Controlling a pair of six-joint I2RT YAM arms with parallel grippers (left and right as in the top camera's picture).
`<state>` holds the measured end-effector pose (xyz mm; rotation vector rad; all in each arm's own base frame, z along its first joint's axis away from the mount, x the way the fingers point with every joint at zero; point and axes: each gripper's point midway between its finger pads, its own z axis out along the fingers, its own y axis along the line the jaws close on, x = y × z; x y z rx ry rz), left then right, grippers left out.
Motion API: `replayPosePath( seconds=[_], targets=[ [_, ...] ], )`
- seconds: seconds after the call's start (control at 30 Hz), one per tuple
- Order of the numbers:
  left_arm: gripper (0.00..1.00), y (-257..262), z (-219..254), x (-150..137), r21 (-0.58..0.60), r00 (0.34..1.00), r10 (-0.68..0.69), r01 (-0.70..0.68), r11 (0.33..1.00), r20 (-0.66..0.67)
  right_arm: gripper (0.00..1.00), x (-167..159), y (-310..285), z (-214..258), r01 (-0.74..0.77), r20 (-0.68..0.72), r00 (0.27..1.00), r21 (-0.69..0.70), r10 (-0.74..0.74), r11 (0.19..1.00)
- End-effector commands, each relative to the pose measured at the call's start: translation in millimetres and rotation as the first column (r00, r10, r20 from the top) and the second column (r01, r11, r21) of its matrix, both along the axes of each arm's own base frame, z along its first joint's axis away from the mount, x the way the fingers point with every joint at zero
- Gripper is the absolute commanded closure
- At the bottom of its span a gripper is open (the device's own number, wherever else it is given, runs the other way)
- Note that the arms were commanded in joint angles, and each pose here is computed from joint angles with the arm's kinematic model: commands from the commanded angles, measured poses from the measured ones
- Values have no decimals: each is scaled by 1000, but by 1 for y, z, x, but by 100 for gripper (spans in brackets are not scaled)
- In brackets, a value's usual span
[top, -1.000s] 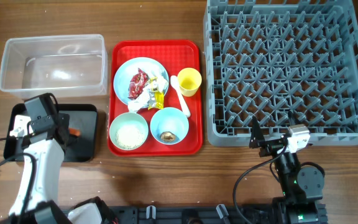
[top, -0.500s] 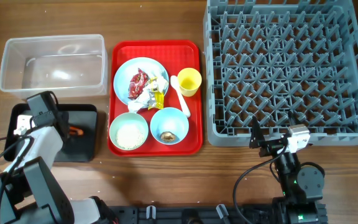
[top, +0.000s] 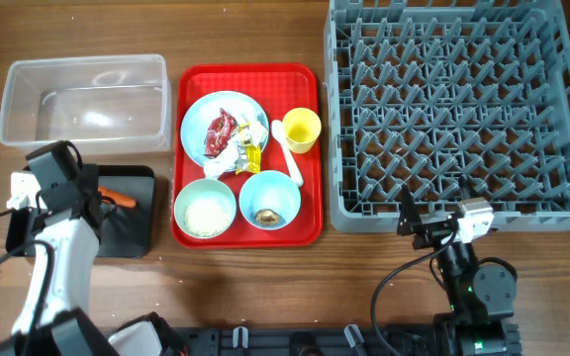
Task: Sort waste into correct bins and load items into the dishwasher rack
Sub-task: 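Carry the carrot left and release it onto the black tray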
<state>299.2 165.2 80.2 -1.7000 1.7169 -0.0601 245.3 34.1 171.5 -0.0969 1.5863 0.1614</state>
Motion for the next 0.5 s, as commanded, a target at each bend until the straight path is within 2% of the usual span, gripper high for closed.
replayPosePath(
  seconds=[0.0,0.27,0.37,0.47],
  targets=[
    [96,-7,8,-12,-24,1000,-7,7,1000,-1,0,0,-2,1,7,3,1000,14,-7,1000],
    [96,-25,-54,-53,-149,958,-26,-18,989,-285,0,0,-2,1,7,3,1000,14,-7,1000],
    [96,-26,-73,-54,-170,943,-33,-25,985,-330,0,0,-2,1,7,3,1000,14,-7,1000],
    [95,-26,-87,-42,-189,950,-48,-12,982,-309,0,0,-2,1,7,3,1000,14,-7,1000]
  ],
)
